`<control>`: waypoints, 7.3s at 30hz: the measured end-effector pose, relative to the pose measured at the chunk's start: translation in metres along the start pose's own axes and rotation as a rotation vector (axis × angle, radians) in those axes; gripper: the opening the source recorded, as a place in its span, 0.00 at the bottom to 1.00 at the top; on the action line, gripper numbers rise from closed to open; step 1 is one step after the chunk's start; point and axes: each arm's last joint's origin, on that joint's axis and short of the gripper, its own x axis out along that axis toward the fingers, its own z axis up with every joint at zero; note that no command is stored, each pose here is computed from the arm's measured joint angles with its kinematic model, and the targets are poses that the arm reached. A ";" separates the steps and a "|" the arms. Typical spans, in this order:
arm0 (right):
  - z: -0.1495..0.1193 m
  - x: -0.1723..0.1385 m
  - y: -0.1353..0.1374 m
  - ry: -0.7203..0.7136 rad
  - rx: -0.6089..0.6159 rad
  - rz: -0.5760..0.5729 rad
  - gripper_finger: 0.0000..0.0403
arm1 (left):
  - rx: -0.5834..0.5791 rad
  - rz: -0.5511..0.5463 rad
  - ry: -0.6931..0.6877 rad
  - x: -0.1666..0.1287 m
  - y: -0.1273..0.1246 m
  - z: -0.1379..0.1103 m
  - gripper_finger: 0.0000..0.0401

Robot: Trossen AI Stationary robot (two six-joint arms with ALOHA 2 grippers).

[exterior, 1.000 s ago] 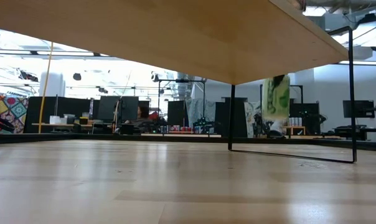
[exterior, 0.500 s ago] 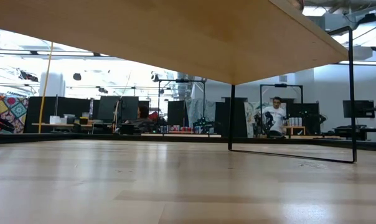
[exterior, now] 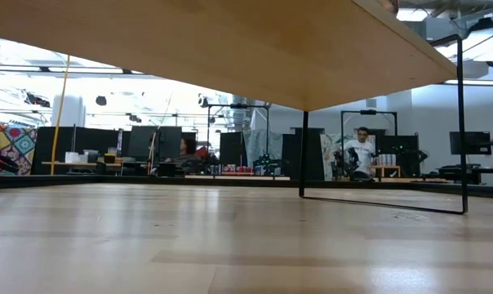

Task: Place canned beverage on shelf
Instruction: Put the green soda can on the shelf, then return to Home Position

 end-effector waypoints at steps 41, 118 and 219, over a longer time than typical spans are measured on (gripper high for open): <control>0.031 0.078 0.067 0.239 -0.002 0.031 0.65 | -0.001 0.000 0.005 0.000 0.000 0.000 0.83; 0.033 0.081 0.085 0.268 0.008 0.075 0.71 | 0.018 0.002 0.004 0.000 0.000 0.000 0.83; -0.283 -0.047 0.013 -1.209 0.382 -0.283 0.84 | 0.101 -0.671 -0.637 -0.034 0.059 -0.061 0.83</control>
